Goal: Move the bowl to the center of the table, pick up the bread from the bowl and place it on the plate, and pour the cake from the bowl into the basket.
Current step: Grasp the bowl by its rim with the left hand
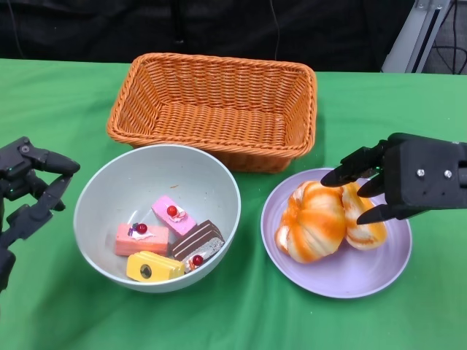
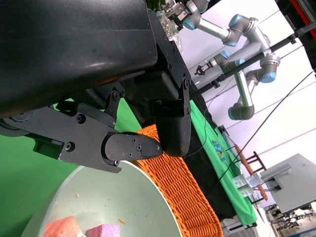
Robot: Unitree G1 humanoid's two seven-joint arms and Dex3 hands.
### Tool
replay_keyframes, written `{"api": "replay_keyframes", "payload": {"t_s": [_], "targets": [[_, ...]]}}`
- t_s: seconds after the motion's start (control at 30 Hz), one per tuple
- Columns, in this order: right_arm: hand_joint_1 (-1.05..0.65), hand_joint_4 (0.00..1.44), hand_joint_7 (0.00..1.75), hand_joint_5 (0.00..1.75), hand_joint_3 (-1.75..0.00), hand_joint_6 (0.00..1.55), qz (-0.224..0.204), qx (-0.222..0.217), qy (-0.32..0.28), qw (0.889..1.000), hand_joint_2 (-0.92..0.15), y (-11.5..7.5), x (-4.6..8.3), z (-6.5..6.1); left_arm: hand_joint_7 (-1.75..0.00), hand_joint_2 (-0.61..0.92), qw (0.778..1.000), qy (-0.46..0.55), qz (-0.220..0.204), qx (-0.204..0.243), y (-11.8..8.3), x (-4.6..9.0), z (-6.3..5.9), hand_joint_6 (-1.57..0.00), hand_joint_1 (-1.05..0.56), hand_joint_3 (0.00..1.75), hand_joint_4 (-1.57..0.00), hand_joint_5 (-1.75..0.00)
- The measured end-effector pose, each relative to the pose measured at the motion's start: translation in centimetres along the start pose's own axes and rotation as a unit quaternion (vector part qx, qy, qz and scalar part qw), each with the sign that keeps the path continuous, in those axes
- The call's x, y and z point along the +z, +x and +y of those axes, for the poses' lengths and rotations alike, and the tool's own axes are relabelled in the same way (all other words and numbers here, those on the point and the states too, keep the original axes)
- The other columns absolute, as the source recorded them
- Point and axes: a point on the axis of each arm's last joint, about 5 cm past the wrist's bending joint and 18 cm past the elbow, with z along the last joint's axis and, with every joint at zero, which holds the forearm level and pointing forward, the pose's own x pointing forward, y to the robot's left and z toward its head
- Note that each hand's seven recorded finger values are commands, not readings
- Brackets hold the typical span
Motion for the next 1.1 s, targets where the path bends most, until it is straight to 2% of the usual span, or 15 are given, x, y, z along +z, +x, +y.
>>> {"api": "replay_keyframes", "payload": {"t_s": [0.23,0.37,0.53,0.83,1.1], "targets": [[-0.47,0.81,0.00,0.11,-0.16,0.54,0.019,0.014,-0.005,1.000,-0.92,0.1,0.0,0.1,-1.07,0.88,1.000,0.000,0.004,-0.001,-0.2,-0.1,0.1,-0.86,-0.22,0.39,-0.84,-1.47],[-0.47,0.78,0.00,0.08,-0.15,0.54,0.038,0.037,-0.018,0.998,-0.92,0.1,0.2,0.0,-1.07,0.87,1.000,0.000,0.004,-0.001,-0.2,-0.1,0.1,-0.87,-0.23,0.39,-0.85,-1.47],[-0.49,0.76,0.00,0.06,-0.15,0.54,0.044,0.034,-0.030,0.998,-0.92,-0.1,0.3,-0.2,-1.07,0.88,1.000,0.001,0.004,-0.001,-0.2,-0.1,0.1,-0.86,-0.22,0.39,-0.86,-1.47],[-0.50,0.73,0.00,0.03,-0.16,0.55,0.042,0.013,-0.049,0.998,-0.92,-0.6,1.1,-0.6,-1.06,0.88,1.000,0.000,0.003,-0.002,-0.2,0.0,0.1,-0.86,-0.21,0.39,-0.85,-1.48],[-0.49,0.64,0.00,0.00,-0.18,0.52,0.033,-0.020,-0.038,0.999,-0.92,-1.3,1.2,-1.1,-1.06,0.88,1.000,0.000,0.003,-0.003,-0.2,0.0,0.1,-0.86,-0.22,0.40,-0.84,-1.47]]}}
